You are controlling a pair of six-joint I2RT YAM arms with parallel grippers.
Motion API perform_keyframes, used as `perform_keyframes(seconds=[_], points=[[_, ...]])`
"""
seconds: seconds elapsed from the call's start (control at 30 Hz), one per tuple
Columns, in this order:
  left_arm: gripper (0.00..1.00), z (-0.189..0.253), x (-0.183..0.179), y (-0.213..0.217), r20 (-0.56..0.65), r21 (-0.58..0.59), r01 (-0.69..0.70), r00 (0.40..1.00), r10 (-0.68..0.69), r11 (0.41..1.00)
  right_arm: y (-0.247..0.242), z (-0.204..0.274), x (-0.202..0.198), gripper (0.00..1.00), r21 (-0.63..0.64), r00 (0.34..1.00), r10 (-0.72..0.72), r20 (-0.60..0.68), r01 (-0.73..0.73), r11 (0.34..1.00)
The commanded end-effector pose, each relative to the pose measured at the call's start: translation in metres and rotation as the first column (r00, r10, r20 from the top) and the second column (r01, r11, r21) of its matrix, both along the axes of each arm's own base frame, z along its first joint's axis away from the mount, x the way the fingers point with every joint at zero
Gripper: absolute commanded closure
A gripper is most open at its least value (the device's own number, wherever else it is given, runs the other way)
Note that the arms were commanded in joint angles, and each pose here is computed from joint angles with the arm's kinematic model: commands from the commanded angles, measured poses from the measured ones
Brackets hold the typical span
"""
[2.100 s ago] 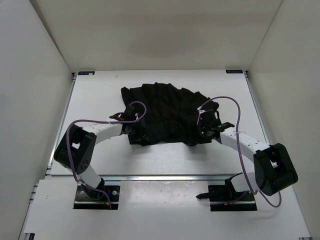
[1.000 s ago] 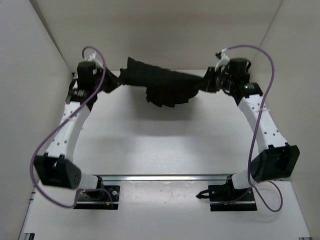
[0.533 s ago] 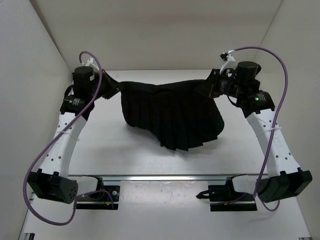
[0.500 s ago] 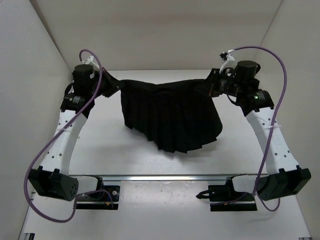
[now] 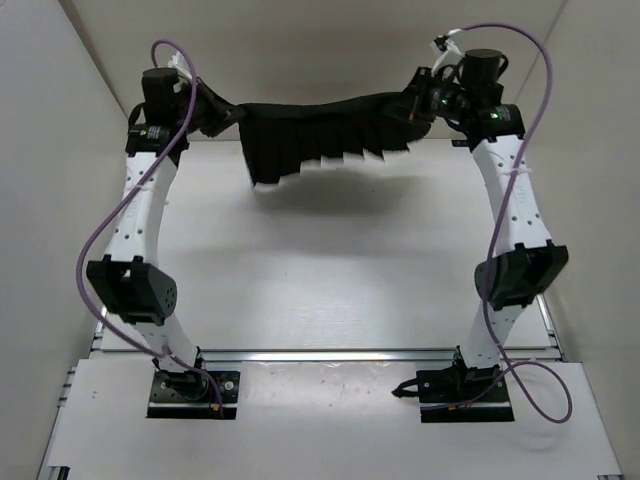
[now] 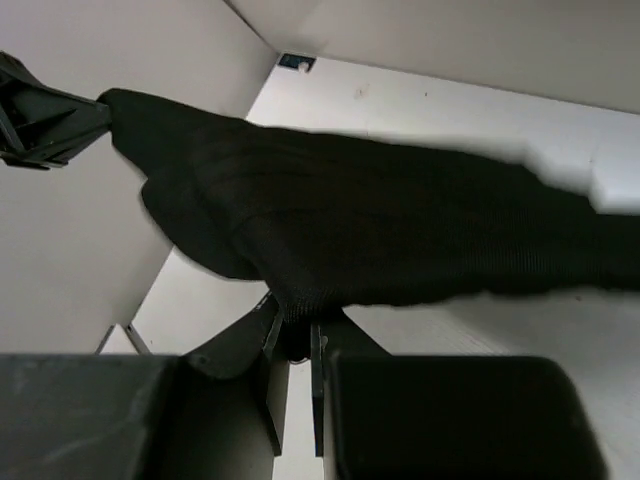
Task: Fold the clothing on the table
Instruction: Flatten the skirt out, then fold the skirt
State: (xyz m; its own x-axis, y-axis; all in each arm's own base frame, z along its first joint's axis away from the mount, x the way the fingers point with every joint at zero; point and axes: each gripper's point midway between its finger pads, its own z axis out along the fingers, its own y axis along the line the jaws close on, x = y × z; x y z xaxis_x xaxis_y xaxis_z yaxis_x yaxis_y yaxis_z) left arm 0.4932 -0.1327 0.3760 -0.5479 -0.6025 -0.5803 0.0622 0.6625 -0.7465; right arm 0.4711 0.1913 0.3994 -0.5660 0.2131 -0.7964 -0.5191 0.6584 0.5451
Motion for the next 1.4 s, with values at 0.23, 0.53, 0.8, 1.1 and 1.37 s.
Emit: perform_keyframes(seconds=[0.23, 0.53, 0.8, 1.1, 1.37], points=[[1.0, -0.168, -0.124, -0.032, -0.231, 0.018, 0.126, 0.966, -0.119, 0.992, -0.038, -0.168, -0.074, 1.0, 0.121, 0.94, 0.041, -0.34, 0.0, 0.993], [1.0, -0.336, -0.266, -0.01, -0.593, 0.085, 0.186, 0.799, -0.101, 0.979, -0.042, -0.327, -0.213, 1.0, -0.044, 0.68, -0.038, -0.732, 0.008, 0.999], [1.0, -0.336, -0.301, -0.009, -0.639, 0.082, 0.246, 0.756, -0.139, 0.966, -0.043, -0.348, -0.283, 1.0, -0.103, 0.556, -0.087, -0.827, 0.004, 0.995], [1.0, -0.287, -0.35, -0.019, -0.578, 0.065, 0.267, 0.796, -0.182, 0.961, -0.028, -0.323, -0.357, 1.0, -0.006, 0.525, 0.015, -0.851, -0.039, 0.999], [0.97, -0.208, -0.263, -0.026, -0.472, 0.059, 0.252, 0.86, -0.195, 0.966, -0.031, -0.259, -0.291, 1.0, 0.092, 0.643, 0.078, -0.762, -0.012, 0.996]])
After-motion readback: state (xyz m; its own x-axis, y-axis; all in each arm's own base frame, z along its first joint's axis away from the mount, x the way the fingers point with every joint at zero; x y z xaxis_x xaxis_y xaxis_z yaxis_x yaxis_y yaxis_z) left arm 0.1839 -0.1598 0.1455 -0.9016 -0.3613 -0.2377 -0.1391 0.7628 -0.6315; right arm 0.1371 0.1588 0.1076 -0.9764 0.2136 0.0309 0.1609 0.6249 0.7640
